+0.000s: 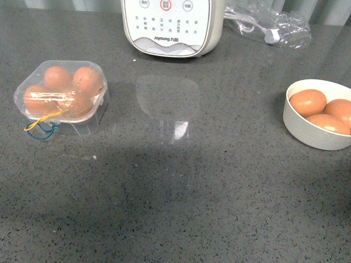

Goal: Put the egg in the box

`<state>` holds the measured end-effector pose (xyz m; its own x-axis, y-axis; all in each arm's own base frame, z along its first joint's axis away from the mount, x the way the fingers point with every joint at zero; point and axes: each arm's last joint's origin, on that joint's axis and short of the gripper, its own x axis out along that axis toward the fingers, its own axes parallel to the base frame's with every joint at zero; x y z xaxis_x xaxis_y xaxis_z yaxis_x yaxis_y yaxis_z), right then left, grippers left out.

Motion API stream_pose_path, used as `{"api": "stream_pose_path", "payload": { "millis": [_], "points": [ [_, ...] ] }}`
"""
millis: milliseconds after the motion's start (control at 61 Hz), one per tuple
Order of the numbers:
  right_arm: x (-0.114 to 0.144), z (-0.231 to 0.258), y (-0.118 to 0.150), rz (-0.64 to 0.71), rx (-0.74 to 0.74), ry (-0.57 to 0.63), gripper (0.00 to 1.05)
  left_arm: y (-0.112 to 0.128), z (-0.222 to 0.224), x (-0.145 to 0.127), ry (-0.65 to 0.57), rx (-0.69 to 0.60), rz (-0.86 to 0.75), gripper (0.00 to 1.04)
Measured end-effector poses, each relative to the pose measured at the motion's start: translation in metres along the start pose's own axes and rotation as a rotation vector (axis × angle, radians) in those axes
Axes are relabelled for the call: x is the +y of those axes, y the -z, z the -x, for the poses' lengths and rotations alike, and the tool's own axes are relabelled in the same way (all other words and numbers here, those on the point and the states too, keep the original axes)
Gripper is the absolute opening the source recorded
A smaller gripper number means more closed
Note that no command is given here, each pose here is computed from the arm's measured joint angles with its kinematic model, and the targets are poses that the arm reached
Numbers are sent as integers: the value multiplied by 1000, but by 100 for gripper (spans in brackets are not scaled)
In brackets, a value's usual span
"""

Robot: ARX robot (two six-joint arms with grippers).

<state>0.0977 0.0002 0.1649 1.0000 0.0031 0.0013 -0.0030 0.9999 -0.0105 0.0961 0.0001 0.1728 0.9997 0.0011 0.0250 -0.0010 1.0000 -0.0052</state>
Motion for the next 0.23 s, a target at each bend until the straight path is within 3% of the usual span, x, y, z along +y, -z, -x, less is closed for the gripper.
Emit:
{"api": "stream_pose_path", "payload": {
  "millis": [230],
  "points": [
    [0, 0, 0, 0, 0, 0, 97, 0, 0, 0, 0, 0, 0, 98]
  ]
}}
